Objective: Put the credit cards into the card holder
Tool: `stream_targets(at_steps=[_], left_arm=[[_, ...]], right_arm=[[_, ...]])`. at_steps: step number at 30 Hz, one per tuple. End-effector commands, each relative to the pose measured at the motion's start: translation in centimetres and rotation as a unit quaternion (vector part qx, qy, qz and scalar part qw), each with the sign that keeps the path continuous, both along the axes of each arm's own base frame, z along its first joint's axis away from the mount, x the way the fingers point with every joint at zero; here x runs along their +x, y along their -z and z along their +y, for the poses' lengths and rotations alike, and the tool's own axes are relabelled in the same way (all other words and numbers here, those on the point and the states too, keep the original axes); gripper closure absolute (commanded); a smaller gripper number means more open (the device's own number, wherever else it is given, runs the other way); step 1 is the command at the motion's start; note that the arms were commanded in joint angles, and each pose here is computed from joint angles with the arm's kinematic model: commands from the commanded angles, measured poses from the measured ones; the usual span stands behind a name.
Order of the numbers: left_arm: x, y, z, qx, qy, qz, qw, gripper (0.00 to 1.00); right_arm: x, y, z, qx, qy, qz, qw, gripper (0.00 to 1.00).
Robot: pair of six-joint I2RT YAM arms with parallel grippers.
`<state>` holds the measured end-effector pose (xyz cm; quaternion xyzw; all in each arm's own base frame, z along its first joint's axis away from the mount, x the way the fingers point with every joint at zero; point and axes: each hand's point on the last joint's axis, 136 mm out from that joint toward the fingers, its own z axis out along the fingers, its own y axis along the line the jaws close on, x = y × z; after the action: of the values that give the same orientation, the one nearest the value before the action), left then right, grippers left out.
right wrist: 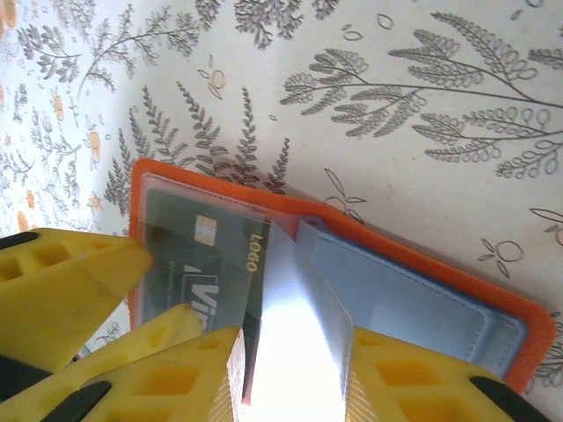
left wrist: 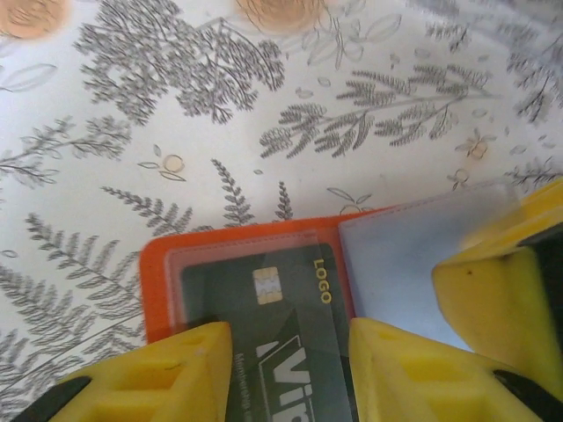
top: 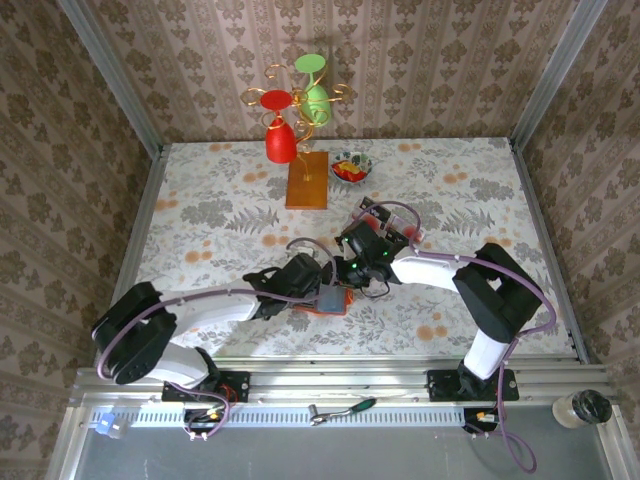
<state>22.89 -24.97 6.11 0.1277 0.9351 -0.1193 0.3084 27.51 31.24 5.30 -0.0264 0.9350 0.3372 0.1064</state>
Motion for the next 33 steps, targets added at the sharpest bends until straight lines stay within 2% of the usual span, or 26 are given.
stream_targets(at_steps=[1,3,10,18,26,33], left_arm=[[0.5,-1.1,1.3,-0.018,-0.024,-0.013,0.999,0.58],[0.5,-1.5,2.1,-0.024,-0.032,-0.017,0.999,0.58],[0.7,-2.6,4.9,-0.041,-0.059,-0.028,0.997,0.57],[0.5,-3.3,6.6,-0.05,-0.072,-0.032,0.996,0.57],[0.0,-3.0,7.3,-0.055,-0.074,-0.028,0.995,0.57],[-0.4,-1.8,7.0,-0.054,-0.069,-0.013,0.996,0.58]], right_arm=[[-0.3,-2.2,1.3,0.023,-0.011,0.0,1.0,0.66],[-0.4,-2.5,1.7,0.026,-0.013,0.0,1.0,0.65],[-0.4,-3.5,3.9,0.037,-0.021,-0.001,0.999,0.52],[-0.3,-1.9,6.6,0.031,-0.031,0.017,0.999,0.5],[0.1,0.4,7.0,0.016,-0.026,0.033,0.999,0.5],[0.4,0.7,6.6,0.017,-0.017,0.031,0.999,0.5]])
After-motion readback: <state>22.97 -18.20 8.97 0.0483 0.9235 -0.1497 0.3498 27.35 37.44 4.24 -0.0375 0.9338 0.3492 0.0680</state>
